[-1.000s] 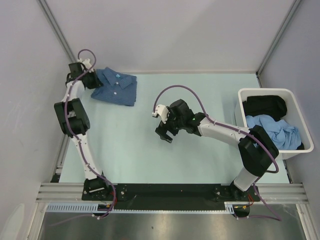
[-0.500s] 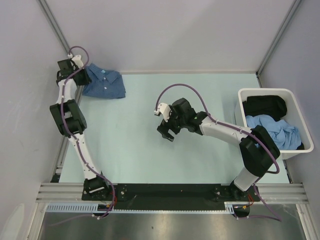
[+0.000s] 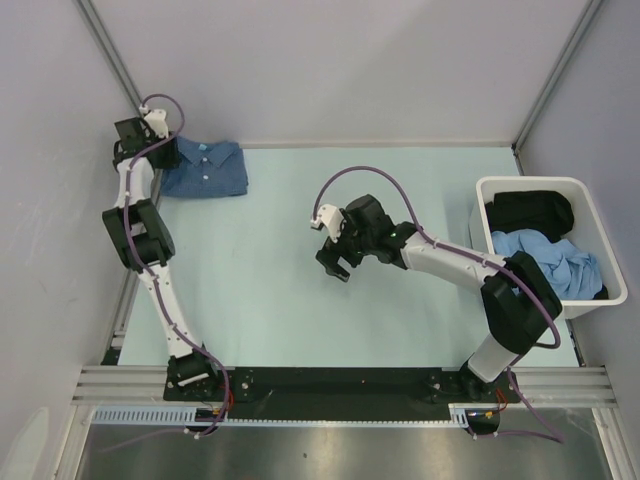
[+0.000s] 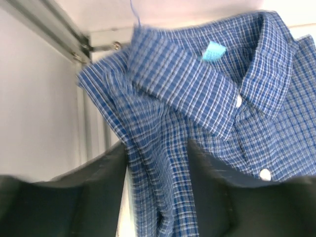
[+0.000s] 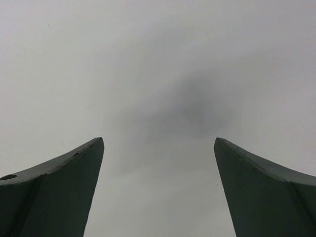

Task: Fold and stack the long sleeve shirts
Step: Neatly place the folded shirt to the corner

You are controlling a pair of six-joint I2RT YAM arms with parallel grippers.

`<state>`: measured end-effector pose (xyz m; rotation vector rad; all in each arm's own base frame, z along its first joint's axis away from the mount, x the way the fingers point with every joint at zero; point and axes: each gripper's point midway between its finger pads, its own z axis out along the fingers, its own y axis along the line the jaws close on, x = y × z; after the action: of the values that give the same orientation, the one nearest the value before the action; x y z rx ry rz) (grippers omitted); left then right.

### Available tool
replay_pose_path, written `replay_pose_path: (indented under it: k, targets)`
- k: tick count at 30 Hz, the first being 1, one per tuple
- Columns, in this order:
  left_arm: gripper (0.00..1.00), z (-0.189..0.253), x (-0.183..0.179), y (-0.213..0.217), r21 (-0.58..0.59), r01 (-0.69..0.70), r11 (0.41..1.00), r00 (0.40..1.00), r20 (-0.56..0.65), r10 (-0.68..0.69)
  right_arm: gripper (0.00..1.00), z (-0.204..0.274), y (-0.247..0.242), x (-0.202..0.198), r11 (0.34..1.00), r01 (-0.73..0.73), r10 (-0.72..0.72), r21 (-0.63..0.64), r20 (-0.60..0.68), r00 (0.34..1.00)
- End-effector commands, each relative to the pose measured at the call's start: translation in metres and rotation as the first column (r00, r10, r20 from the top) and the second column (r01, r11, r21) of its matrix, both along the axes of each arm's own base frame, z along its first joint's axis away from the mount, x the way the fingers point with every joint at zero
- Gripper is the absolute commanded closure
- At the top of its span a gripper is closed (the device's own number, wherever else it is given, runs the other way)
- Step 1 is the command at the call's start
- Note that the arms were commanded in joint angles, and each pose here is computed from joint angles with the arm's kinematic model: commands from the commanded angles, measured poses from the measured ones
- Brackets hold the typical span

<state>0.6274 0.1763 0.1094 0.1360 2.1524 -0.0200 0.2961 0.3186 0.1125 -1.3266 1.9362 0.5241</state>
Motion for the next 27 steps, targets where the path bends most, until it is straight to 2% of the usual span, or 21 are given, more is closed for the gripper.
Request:
replay_pose_path:
  k: [1, 3, 5, 6, 7, 9, 10, 14, 17, 20, 27]
  targets:
    - [0.37, 0.084, 0.015, 0.021, 0.106, -0.028, 0.994, 0.981, 0.195, 0.007, 0.0, 0.031, 0.0, 0.006, 0.999, 0.003, -0.006, 0.05, 0.061, 0.998]
    - [0.29, 0.101, 0.012, 0.014, 0.088, -0.021, 0.996, 0.976, 0.217, 0.002, 0.0, 0.032, -0.002, 0.007, 0.998, 0.015, -0.018, 0.055, 0.05, 0.999]
    - [0.23, 0.114, 0.002, -0.007, 0.048, 0.05, 0.998, 0.977, 0.205, -0.059, 0.0, 0.032, -0.006, 0.01, 0.997, 0.038, -0.04, 0.062, 0.037, 0.998]
    - [0.18, 0.112, -0.001, -0.026, 0.056, 0.101, 0.993, 0.977, 0.184, -0.11, 0.0, 0.032, -0.008, 0.012, 0.997, 0.043, -0.045, 0.068, 0.027, 0.999]
    - [0.17, 0.09, -0.013, -0.042, 0.037, 0.133, 0.99, 0.985, 0.109, -0.136, 0.0, 0.031, -0.01, 0.013, 0.996, 0.058, -0.059, 0.071, 0.015, 0.998]
    - [0.16, 0.091, -0.026, -0.083, 0.06, 0.196, 0.979, 0.977, 0.074, -0.201, 0.0, 0.031, -0.016, 0.019, 0.994, 0.082, -0.082, 0.078, 0.005, 0.997]
    - [0.17, 0.063, -0.039, -0.099, 0.039, 0.219, 0.975, 0.976, 0.005, -0.219, 0.0, 0.03, -0.019, 0.021, 0.992, 0.096, -0.095, 0.081, -0.009, 0.995]
    - [0.17, 0.026, -0.057, -0.165, 0.095, 0.266, 0.959, 0.96, -0.114, -0.255, 0.0, 0.026, -0.028, 0.026, 0.988, 0.127, -0.124, 0.088, -0.045, 0.991]
    - [0.17, 0.009, -0.06, -0.192, 0.127, 0.283, 0.951, 0.955, -0.123, -0.268, 0.0, 0.024, -0.031, 0.026, 0.986, 0.137, -0.133, 0.089, -0.056, 0.99]
    - [0.17, -0.004, -0.051, -0.21, 0.216, 0.273, 0.937, 0.958, -0.145, -0.245, 0.0, 0.025, -0.032, 0.025, 0.986, 0.139, -0.133, 0.097, -0.061, 0.989]
    - [0.25, -0.025, -0.033, -0.207, 0.381, 0.222, 0.897, 0.972, -0.162, -0.171, 0.0, 0.024, -0.037, 0.024, 0.985, 0.145, -0.14, 0.092, -0.057, 0.988]
